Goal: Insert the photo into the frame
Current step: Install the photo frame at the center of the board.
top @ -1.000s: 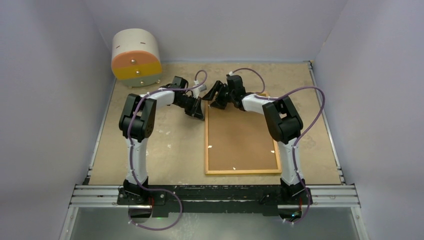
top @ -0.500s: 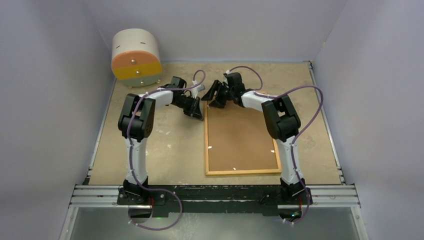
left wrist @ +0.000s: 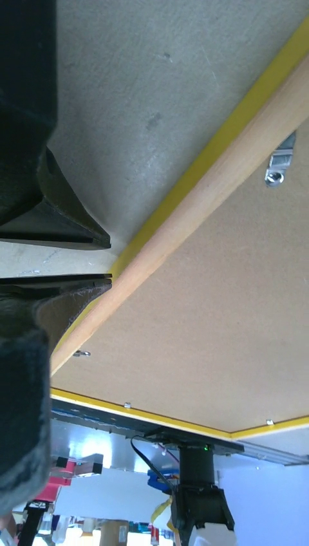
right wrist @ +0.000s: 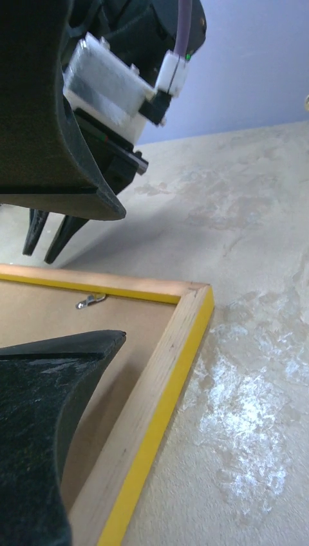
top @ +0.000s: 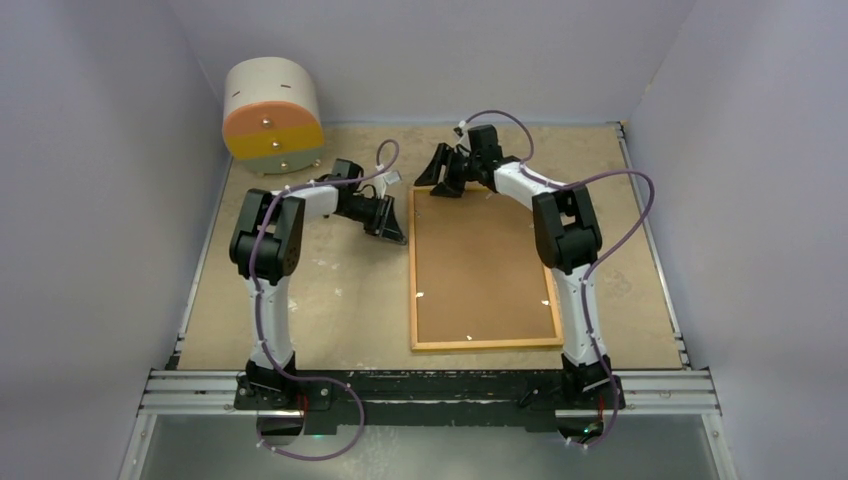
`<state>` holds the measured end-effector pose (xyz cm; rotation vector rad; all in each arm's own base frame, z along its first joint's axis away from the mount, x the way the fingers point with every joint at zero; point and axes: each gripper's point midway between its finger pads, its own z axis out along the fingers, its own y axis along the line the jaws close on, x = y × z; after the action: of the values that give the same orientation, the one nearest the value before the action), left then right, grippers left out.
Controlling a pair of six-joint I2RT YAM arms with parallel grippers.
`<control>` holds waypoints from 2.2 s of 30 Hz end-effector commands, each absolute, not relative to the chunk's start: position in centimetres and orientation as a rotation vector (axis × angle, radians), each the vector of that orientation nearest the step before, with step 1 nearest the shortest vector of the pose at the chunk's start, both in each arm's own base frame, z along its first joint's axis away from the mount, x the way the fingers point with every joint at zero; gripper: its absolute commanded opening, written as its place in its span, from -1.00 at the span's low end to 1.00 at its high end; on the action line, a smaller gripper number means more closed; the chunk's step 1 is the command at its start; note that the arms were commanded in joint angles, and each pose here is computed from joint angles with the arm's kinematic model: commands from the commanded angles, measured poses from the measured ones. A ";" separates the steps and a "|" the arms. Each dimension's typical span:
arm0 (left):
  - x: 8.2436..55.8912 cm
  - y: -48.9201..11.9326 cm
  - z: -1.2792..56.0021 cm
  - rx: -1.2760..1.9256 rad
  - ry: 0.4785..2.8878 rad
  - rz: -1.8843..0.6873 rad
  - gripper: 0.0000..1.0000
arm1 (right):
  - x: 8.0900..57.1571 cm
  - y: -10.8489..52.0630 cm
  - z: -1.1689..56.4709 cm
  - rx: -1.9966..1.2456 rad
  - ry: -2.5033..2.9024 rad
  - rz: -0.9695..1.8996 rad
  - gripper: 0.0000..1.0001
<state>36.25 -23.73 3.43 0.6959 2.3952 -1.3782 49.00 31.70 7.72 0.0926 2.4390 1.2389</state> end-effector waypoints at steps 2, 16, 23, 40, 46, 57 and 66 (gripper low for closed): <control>36.5 -25.1 6.3 0.729 2.267 -1.453 -0.52 | 46.8 32.7 6.4 -0.064 2.525 1.302 0.31; 37.5 -25.1 1.7 0.708 2.428 -1.291 -0.67 | 45.7 32.4 4.7 -0.138 2.571 1.301 0.25; 37.6 -25.1 1.6 0.718 2.434 -1.272 -0.72 | 45.1 32.9 4.4 -0.154 2.573 1.333 0.19; 37.3 -25.2 1.7 0.747 2.425 -1.262 -0.77 | 42.6 34.3 3.7 -0.234 2.609 1.377 0.13; 37.4 -25.2 1.8 0.760 2.421 -1.246 -0.79 | 41.8 34.5 3.6 -0.256 2.616 1.389 0.10; 37.4 -25.3 1.8 0.770 2.419 -1.238 -0.80 | 40.6 35.2 3.3 -0.335 2.643 1.425 0.10; 37.2 -25.3 1.6 0.793 2.420 -1.228 -0.82 | 40.3 35.0 2.7 -0.429 2.690 1.415 0.10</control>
<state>36.15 -25.25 2.98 0.7045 2.4347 -1.3678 43.74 34.78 5.09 -0.3712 2.5374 1.3949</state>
